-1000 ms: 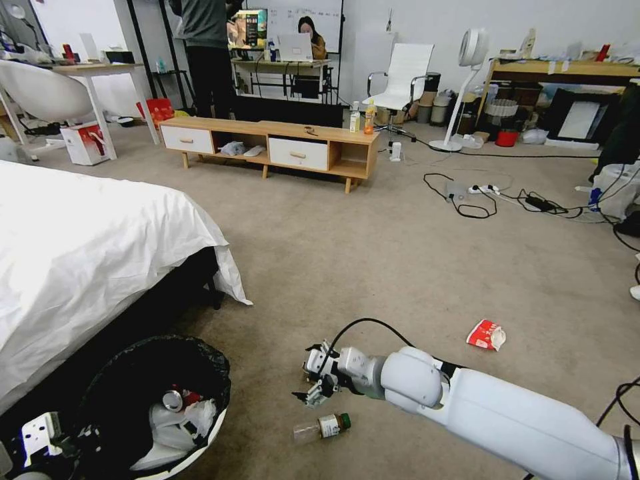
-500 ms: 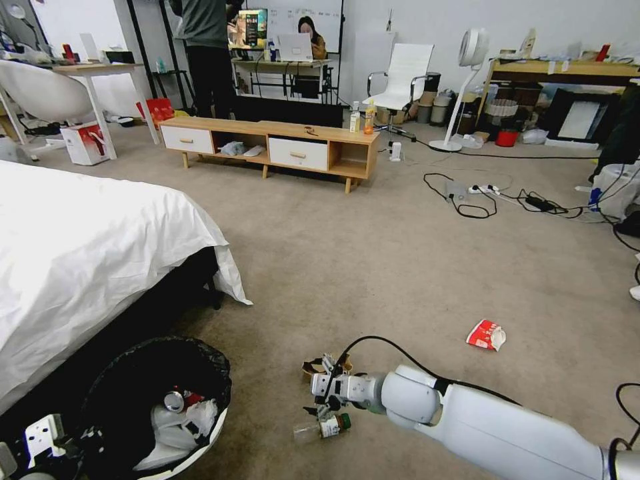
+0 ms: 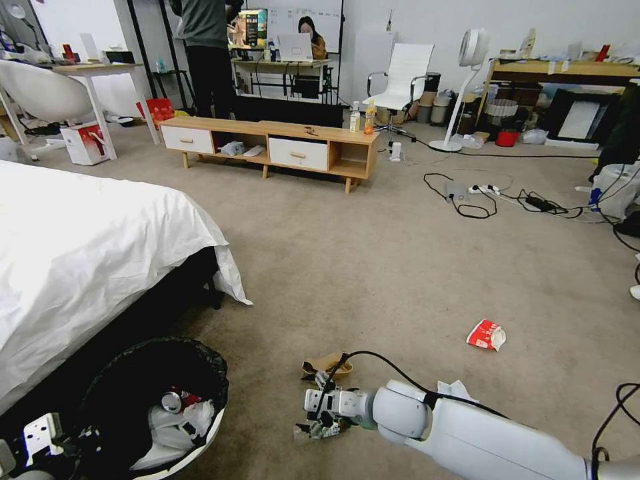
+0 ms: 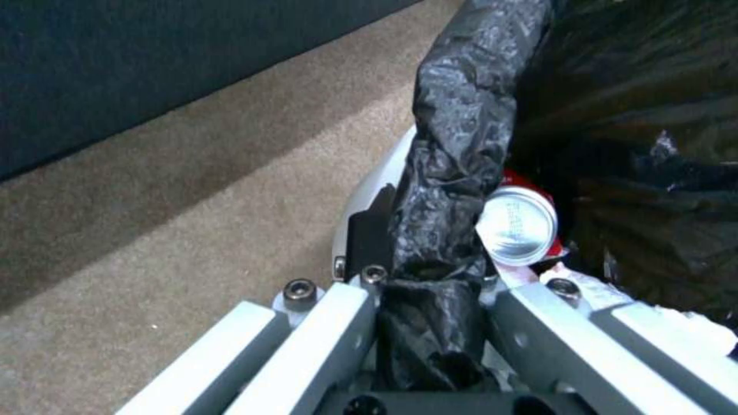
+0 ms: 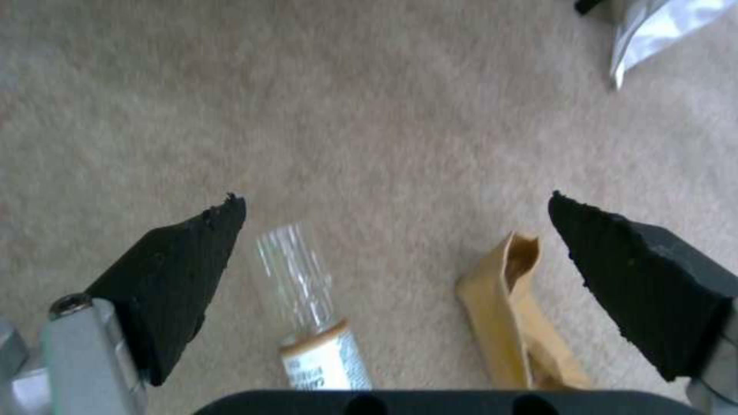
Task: Pick up the trash bin and place the garbage on the floor into it.
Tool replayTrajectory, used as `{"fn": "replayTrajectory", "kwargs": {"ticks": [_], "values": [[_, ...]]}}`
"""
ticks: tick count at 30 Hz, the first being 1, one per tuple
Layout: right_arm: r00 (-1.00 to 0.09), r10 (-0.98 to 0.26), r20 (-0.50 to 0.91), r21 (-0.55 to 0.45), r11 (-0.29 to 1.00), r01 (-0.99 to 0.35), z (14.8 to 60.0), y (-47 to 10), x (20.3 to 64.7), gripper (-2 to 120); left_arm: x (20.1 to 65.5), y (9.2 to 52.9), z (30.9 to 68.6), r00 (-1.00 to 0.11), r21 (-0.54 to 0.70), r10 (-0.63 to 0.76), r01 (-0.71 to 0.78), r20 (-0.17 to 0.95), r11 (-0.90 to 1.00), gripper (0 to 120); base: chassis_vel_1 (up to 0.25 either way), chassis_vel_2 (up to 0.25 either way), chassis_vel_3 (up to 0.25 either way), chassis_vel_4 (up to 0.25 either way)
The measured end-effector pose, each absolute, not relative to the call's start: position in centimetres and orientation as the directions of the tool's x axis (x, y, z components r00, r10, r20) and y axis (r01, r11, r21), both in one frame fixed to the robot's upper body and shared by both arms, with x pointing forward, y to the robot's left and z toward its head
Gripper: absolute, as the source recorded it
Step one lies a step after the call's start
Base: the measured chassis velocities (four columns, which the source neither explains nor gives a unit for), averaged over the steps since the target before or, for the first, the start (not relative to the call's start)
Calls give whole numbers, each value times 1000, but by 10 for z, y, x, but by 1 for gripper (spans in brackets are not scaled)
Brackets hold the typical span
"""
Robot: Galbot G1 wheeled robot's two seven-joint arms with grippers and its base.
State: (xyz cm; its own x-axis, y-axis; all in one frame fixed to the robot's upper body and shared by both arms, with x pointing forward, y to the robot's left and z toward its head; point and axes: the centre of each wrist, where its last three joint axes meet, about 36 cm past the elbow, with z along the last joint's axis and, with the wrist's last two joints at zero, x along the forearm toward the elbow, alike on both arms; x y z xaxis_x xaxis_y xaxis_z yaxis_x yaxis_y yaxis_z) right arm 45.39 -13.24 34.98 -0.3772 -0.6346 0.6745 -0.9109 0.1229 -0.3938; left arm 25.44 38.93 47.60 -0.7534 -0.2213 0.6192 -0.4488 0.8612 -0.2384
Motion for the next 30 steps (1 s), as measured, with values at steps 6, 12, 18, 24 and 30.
{"fn": "replayTrajectory", "kwargs": {"ticks": [6, 12, 18, 24, 30], "values": [[-381, -613, 693, -380, 139, -915, 329, -142, 453, 100, 256, 390, 475, -752, -237, -220, -448, 621, 862, 1, 0, 0, 0, 0], [-389, -597, 701, -376, 154, -914, 309, -154, 453, 100, 255, 390, 475, -749, -232, -223, -451, 624, 862, 1, 0, 0, 0, 0], [-396, -592, 702, -380, 159, -911, 293, -163, 457, 100, 253, 389, 473, -745, -231, -225, -455, 628, 860, 1, 0, 0, 0, 0], [-396, -592, 702, -379, 159, -911, 280, -171, 459, 100, 253, 388, 472, -743, -228, -226, -455, 629, 861, 1, 0, 0, 0, 0], [-393, -600, 697, -380, 156, -912, 267, -171, 464, 100, 253, 386, 471, -743, -229, -226, -457, 630, 860, 1, 0, 0, 0, 0]]}}
